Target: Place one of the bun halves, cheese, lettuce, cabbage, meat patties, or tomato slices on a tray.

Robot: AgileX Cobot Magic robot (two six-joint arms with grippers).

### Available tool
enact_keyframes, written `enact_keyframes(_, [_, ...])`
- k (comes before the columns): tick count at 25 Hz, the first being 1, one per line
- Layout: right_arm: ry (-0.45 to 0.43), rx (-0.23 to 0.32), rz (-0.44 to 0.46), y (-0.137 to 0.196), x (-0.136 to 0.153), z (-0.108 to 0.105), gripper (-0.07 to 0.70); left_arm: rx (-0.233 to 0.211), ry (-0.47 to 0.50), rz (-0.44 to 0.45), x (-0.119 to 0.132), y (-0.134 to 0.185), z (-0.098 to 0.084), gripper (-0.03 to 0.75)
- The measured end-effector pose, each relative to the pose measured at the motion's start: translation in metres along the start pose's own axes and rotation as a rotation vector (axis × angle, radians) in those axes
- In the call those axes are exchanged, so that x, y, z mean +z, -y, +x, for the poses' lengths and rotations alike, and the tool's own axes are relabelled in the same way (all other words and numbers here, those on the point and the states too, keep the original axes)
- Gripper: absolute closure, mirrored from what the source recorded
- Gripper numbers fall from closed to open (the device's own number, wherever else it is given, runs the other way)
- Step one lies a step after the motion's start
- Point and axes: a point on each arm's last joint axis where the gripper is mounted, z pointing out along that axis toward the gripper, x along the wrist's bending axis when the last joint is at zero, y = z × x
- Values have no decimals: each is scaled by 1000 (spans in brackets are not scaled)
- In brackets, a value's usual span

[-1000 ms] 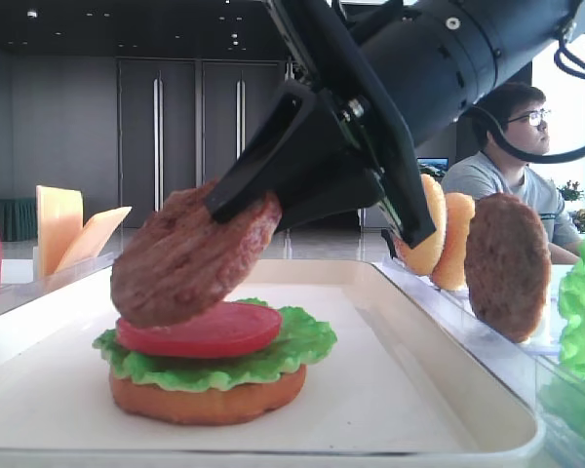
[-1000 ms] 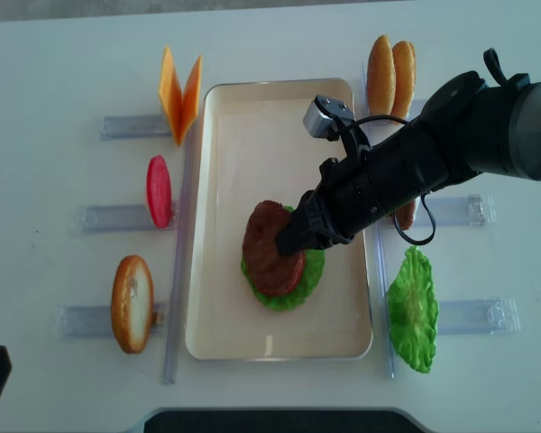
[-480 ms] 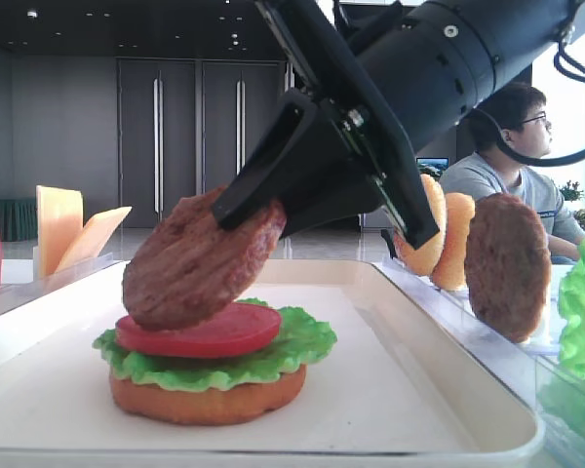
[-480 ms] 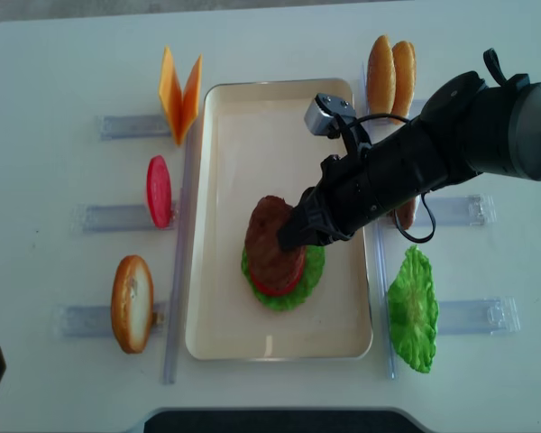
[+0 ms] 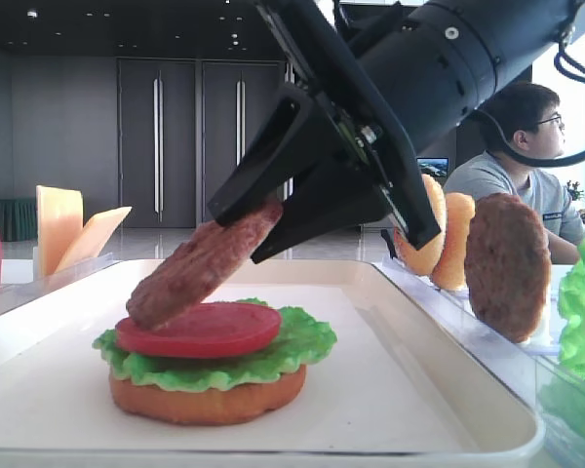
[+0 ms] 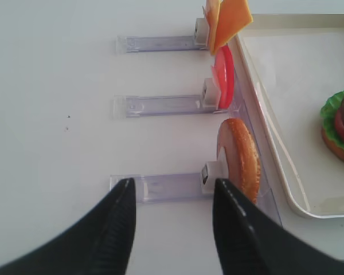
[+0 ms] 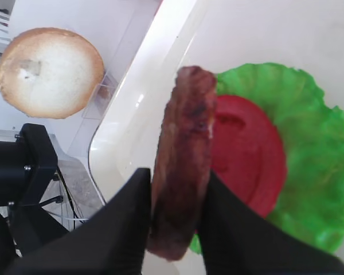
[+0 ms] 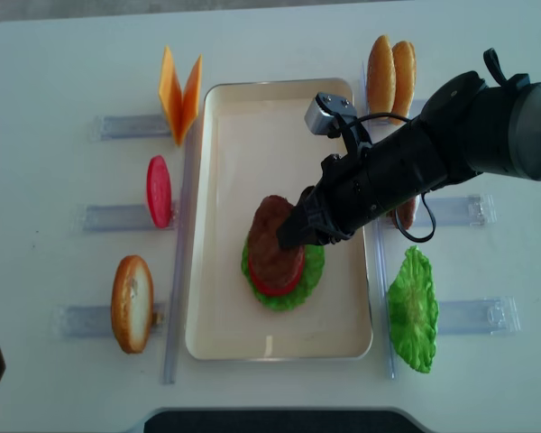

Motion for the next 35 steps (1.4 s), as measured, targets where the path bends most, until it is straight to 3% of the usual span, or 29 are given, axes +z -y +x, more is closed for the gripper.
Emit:
enact_keyframes(11, [43,-23,35,3,0,-4,274,0,0,0,0,0,0,377])
enact_keyframes(16, [104,-16,78,7,0,-9,246,0,0,0,0,0,0,377])
enact_keyframes(21, [195,-47,113,9,-8,-11,246,0,0,0,0,0,0,377])
enact_keyframes(28, [315,-119,68,4,-46,16,244,0,0,0,0,0,0,377])
enact_keyframes(35, [564,-92,135,16,-86,25,244,0,0,0,0,0,0,377])
